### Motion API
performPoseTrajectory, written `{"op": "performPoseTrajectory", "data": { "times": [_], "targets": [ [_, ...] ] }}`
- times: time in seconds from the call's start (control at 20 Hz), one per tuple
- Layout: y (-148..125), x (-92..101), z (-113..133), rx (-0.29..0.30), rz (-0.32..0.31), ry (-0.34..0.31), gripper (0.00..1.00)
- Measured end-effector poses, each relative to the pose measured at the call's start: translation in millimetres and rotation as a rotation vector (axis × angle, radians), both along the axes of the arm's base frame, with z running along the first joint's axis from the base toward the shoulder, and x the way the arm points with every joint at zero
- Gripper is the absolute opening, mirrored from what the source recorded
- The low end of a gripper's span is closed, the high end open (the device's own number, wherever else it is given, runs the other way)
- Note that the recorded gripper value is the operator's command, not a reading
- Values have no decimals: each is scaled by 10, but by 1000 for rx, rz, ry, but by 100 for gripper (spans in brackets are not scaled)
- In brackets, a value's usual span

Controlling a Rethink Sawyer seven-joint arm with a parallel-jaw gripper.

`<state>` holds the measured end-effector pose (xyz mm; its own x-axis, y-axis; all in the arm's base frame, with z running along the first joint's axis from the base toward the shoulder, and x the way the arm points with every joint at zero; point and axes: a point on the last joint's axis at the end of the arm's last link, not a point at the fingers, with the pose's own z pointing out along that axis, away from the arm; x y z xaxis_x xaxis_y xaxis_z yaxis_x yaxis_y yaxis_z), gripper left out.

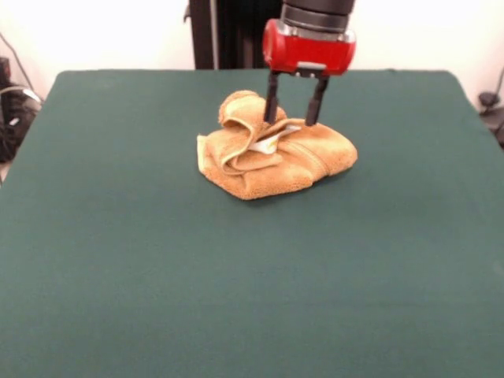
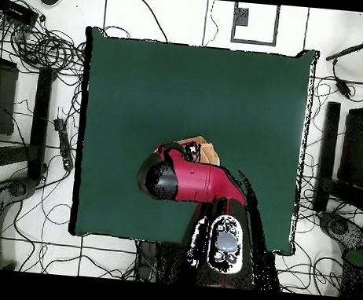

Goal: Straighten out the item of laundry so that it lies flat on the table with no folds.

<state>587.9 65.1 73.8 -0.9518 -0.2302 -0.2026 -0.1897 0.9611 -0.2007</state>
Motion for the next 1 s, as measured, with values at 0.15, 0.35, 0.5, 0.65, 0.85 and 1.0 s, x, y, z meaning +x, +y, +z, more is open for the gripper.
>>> {"op": "performPoseTrajectory", "data": {
  "times": [0.15,0.35,0.5,0.65,0.85,1.0],
  "targets": [
    [-114,45,138,-13,-16,-20,100],
    [-226,92,306,-23,-34,-38,100],
    [-382,146,482,-38,-58,-59,100],
    [-431,165,493,-41,-65,-65,100],
    [-417,153,373,-39,-58,-70,100],
    [-411,120,229,-37,-53,-67,100]
  ]
}}
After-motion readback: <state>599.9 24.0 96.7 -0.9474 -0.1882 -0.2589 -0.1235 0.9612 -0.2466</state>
